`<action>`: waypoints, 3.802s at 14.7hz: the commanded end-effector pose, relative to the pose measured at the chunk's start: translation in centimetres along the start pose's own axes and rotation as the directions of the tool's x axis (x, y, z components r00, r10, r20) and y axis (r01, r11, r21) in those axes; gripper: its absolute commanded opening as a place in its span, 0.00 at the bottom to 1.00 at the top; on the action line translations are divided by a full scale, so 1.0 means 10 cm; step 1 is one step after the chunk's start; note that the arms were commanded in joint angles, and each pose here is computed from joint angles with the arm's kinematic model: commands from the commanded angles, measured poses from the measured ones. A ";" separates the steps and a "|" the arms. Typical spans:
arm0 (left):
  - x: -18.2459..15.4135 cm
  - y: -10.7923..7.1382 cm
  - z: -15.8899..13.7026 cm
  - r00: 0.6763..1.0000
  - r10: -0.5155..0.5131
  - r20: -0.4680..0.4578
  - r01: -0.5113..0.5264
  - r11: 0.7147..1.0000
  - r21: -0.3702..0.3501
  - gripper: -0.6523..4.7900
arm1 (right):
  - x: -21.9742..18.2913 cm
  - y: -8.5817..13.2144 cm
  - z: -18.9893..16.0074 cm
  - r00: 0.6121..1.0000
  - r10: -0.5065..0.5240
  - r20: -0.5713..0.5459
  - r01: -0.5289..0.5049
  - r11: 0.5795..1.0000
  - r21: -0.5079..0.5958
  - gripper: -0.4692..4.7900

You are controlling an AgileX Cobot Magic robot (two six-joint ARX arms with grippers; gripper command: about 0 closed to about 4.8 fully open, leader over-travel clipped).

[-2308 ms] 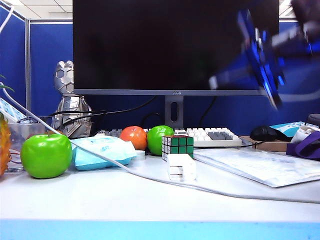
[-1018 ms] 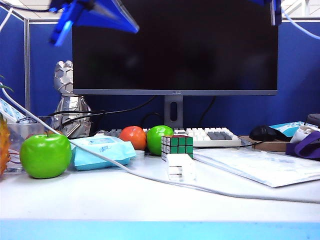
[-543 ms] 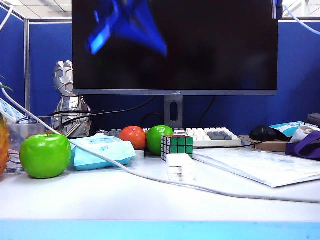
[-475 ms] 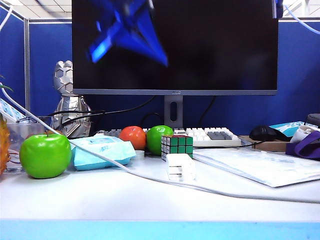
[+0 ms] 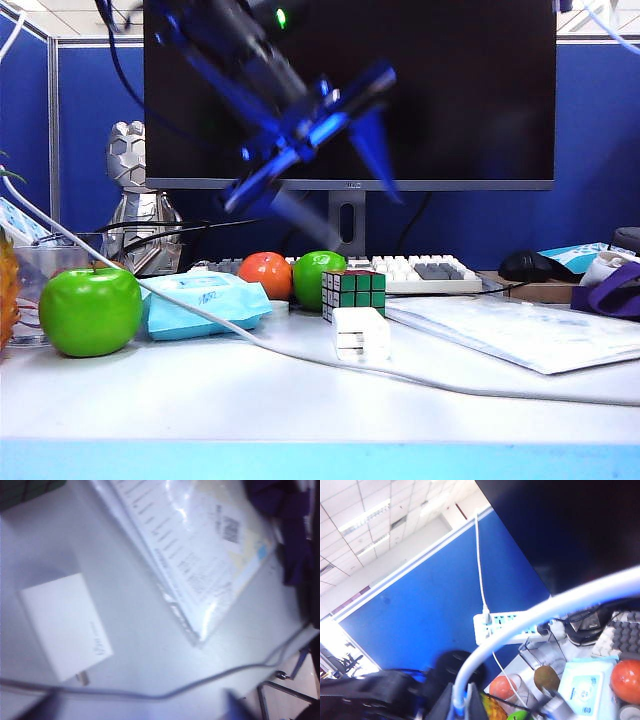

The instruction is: Pick up the Type-C charging cable and the charging base, insert one end of the Type-C charger into the corresponding slot on the base, and finally place the plugged-in charger back on the table.

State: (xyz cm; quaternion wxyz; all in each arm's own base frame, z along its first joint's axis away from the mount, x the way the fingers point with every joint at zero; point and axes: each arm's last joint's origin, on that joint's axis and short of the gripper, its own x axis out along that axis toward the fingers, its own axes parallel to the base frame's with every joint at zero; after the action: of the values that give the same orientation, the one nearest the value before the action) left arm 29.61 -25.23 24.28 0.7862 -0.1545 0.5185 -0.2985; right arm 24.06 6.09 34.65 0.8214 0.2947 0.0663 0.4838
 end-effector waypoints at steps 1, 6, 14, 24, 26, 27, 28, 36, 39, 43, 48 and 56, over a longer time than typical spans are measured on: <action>0.17 0.07 0.03 0.995 0.096 0.031 -0.094 0.994 -0.052 1.00 | -0.01 0.06 0.03 1.000 0.018 0.014 -0.018 1.000 -0.019 0.09; 0.61 0.03 0.09 0.965 0.247 -0.092 -0.254 0.965 -0.070 0.95 | -0.01 0.06 0.03 1.000 0.023 0.009 -0.023 1.000 -0.001 0.09; 0.92 0.09 -0.04 0.932 0.354 -0.083 -0.358 0.933 -0.038 0.93 | -0.01 0.06 0.02 1.000 0.029 0.002 -0.029 1.000 0.000 0.09; 0.70 -0.17 0.05 0.980 0.197 -0.018 -0.194 0.977 0.087 0.11 | -0.01 0.06 0.02 0.999 0.034 -0.003 -0.034 0.999 -0.002 0.09; 0.39 -0.34 0.14 0.991 0.121 0.048 -0.127 0.979 0.160 0.11 | -0.01 0.06 0.02 0.999 0.034 -0.003 -0.034 0.999 -0.002 0.09; 0.19 -0.45 0.18 0.995 0.061 0.083 -0.078 0.975 0.208 0.11 | -0.01 0.07 0.03 0.999 0.036 -0.002 -0.036 0.999 -0.004 0.09; -0.05 -0.57 0.21 0.993 -0.018 0.117 -0.015 0.961 0.276 0.11 | -0.01 0.07 0.03 0.999 0.038 -0.001 -0.038 0.999 -0.006 0.09; -1.62 -1.11 0.02 0.816 -0.577 0.026 0.337 0.512 0.790 0.11 | -0.25 0.87 0.45 0.967 0.236 0.098 -0.214 0.957 -0.195 0.09; -1.90 -1.22 -0.04 0.656 -0.745 -0.121 0.444 0.251 0.860 0.11 | -0.32 1.16 0.60 0.946 0.314 0.076 -0.293 0.934 -0.203 0.09; -2.13 -1.32 -0.03 0.560 -0.820 -0.116 0.367 0.120 0.922 0.11 | -0.41 1.31 0.62 0.936 0.346 0.062 -0.330 0.927 -0.179 0.09; -2.15 -1.33 -0.04 0.523 -0.835 -0.171 0.489 0.130 0.862 0.11 | -0.46 1.44 0.65 0.925 0.379 0.034 -0.374 0.922 -0.106 0.09; -2.16 -1.34 -0.05 0.446 -0.843 -0.301 0.689 0.109 0.717 0.11 | -0.35 1.59 0.58 0.883 0.466 -0.053 -0.468 0.882 -0.056 0.09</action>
State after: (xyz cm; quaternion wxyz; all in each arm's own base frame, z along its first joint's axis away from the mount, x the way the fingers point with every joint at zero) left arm 19.04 -22.19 46.56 0.5420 -0.0836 0.1230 -0.8271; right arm 12.74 6.49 47.22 0.6888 0.2713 0.0016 0.6722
